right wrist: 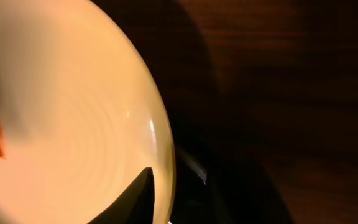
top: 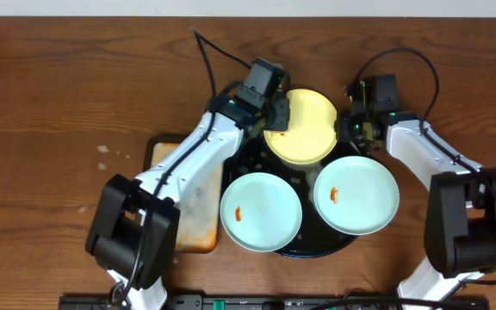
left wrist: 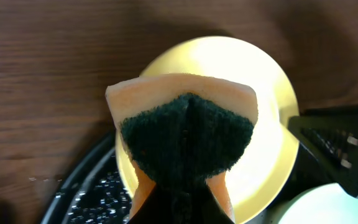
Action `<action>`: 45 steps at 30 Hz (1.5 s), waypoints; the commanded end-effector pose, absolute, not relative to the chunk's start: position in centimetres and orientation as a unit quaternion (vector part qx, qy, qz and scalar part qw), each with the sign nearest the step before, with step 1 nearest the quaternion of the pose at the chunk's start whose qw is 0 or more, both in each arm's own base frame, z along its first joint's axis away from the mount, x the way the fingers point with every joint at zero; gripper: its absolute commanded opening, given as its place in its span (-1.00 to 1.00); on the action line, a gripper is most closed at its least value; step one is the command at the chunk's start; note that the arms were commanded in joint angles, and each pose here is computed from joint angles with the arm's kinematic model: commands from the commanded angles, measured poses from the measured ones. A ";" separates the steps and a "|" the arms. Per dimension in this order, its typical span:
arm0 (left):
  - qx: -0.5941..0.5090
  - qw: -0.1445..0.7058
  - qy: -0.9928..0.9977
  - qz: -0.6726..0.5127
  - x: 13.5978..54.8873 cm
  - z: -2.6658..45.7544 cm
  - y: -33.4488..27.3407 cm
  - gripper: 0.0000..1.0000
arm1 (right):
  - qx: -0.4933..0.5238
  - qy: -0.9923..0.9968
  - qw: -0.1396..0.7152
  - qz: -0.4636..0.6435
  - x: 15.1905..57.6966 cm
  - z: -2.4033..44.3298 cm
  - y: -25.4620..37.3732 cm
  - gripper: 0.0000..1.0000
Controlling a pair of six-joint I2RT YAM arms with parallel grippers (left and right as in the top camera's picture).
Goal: Clean dirty plates on tray and stack at the side
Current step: 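Grasp the yellow plate rim with the right gripper, bring sponge over it, then wipe the yellow plate with the sponge in the left gripper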
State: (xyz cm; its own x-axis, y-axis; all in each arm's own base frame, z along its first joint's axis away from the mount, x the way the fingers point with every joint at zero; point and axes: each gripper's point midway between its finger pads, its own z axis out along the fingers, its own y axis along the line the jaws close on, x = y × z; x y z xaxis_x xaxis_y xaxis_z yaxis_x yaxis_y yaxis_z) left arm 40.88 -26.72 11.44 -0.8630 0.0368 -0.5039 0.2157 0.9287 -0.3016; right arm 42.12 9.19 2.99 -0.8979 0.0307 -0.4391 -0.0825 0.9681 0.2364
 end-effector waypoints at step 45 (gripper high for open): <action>0.038 0.228 0.973 -0.007 41.5 0.0 -25.2 -0.85 | -0.005 0.978 0.169 0.124 40.2 0.8 9.7 -0.98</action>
State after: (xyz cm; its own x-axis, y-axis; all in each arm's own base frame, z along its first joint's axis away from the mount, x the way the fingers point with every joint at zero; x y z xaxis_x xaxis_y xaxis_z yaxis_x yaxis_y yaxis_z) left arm 40.46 -29.79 2.17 -0.9091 0.0342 -0.4152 0.1359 0.9665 -0.2177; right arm 41.00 9.56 1.64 -0.9311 0.0494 -0.3615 -0.0517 0.9629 0.2648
